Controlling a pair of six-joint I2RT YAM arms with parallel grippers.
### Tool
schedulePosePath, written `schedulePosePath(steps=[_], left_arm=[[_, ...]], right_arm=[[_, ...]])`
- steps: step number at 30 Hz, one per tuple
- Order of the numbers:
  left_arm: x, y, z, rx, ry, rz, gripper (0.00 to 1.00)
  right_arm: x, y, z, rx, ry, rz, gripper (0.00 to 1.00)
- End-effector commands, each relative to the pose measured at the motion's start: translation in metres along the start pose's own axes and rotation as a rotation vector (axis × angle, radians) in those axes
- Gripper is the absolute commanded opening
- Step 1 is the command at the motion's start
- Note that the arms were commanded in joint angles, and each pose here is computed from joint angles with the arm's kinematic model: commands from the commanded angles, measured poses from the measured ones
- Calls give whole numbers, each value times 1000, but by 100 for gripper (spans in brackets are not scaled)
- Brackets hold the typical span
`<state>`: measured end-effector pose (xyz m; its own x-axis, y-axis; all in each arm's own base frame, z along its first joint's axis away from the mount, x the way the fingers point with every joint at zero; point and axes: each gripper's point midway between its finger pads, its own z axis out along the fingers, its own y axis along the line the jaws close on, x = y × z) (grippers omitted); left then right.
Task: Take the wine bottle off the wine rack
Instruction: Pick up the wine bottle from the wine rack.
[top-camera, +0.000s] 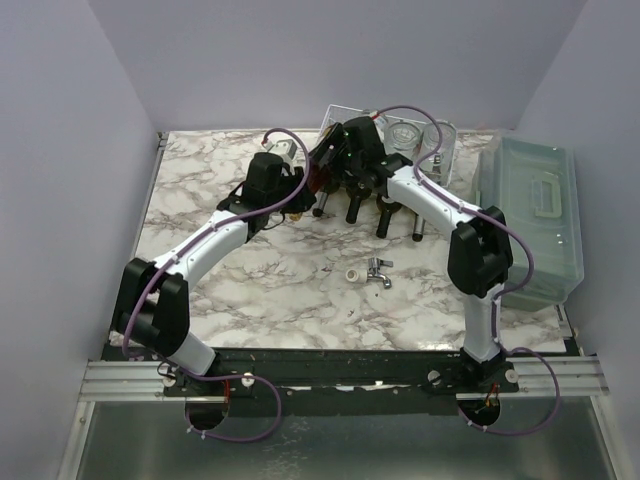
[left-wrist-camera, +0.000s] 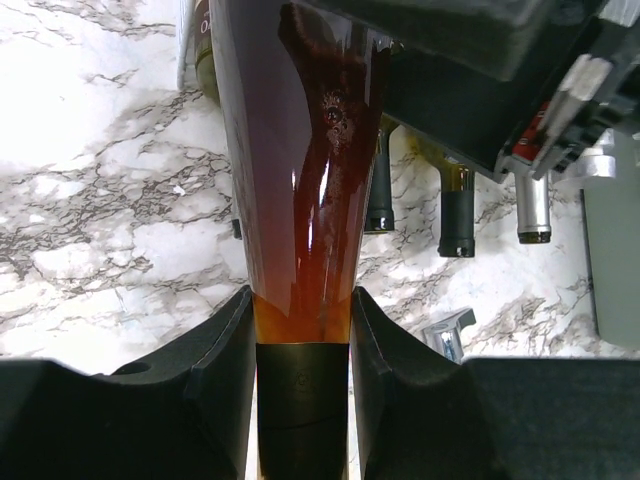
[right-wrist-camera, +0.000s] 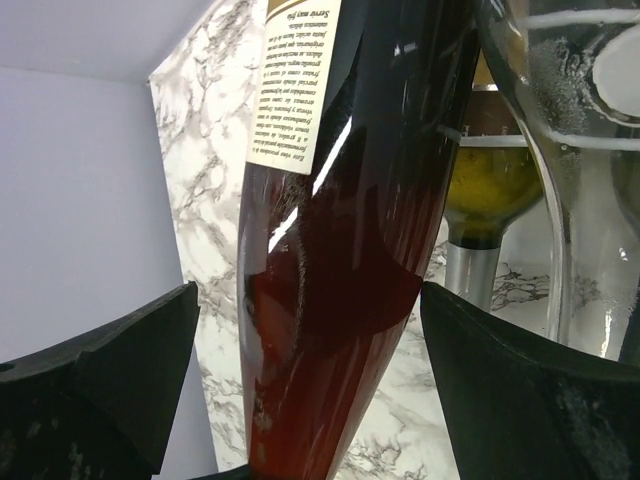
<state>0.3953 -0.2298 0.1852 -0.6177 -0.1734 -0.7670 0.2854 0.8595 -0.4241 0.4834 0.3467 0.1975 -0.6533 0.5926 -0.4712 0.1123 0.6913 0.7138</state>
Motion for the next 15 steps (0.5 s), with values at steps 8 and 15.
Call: schedulePosePath(steps=[8, 15], left_arm=[[-126, -47, -53, 145, -437, 28, 0], [-125, -51, -60, 165, -439, 36, 0]], right_arm=[[10, -13, 14, 60, -8, 41, 93], [17, -6, 19, 39, 33, 72, 87]])
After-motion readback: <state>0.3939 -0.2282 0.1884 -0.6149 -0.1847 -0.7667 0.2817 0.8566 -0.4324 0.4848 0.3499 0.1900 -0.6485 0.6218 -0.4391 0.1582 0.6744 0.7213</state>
